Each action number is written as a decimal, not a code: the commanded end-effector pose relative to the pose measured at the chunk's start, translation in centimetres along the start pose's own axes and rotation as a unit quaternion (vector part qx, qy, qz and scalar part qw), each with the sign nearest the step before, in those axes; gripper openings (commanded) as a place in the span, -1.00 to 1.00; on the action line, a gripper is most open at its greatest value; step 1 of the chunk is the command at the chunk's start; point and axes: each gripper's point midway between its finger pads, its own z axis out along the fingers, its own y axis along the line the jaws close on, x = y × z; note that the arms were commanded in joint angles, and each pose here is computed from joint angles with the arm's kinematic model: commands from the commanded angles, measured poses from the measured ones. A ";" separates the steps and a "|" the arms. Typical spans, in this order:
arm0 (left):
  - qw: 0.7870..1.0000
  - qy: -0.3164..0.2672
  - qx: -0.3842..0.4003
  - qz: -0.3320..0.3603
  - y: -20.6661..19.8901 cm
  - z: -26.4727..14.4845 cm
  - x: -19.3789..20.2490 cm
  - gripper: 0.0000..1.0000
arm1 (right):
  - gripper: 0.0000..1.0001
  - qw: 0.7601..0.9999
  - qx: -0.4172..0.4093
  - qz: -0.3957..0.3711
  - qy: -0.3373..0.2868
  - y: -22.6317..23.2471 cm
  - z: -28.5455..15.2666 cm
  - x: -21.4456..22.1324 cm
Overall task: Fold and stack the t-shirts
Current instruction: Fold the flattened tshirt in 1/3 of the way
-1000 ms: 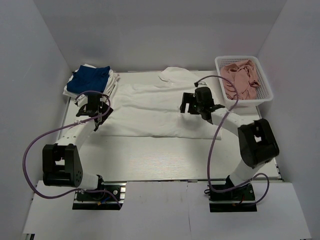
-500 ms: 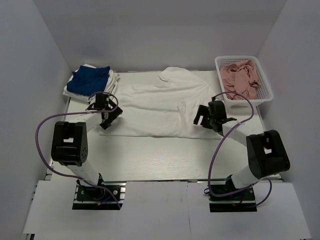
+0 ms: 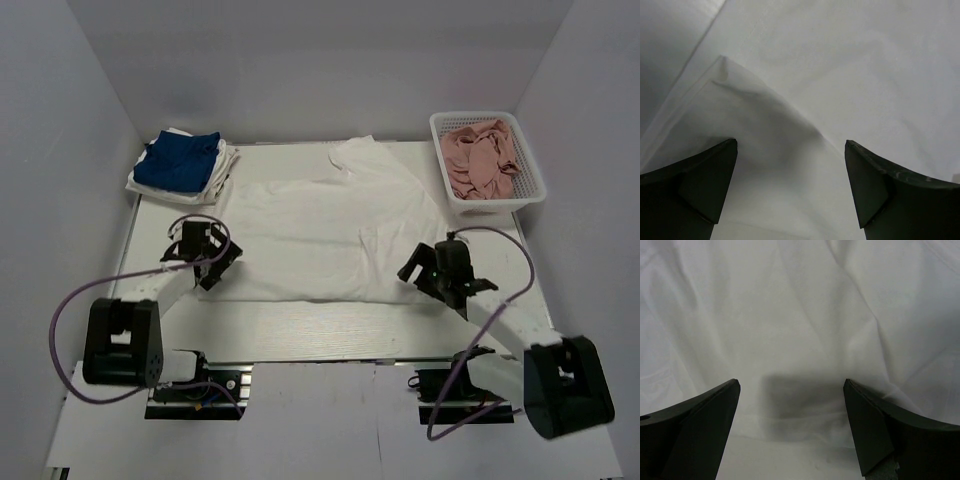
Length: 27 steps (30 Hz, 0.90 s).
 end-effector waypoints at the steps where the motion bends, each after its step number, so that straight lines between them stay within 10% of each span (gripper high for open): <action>1: 0.991 0.110 -0.071 -0.010 5.9 -2.7 7.1 0.98 | 0.81 0.991 0.103 0.025 0.086 -5.6 -3.1 6.0; 13: 0.996 -0.079 0.029 -0.008 -0.4 -10.4 -2.8 0.98 | 0.81 0.995 -0.049 -0.060 -0.059 2.7 -7.0 -3.6; 27: 0.985 -0.146 -0.024 0.087 -11.1 -3.4 -15.4 0.98 | 0.81 0.973 -0.052 -0.097 -0.203 12.6 -3.4 -20.4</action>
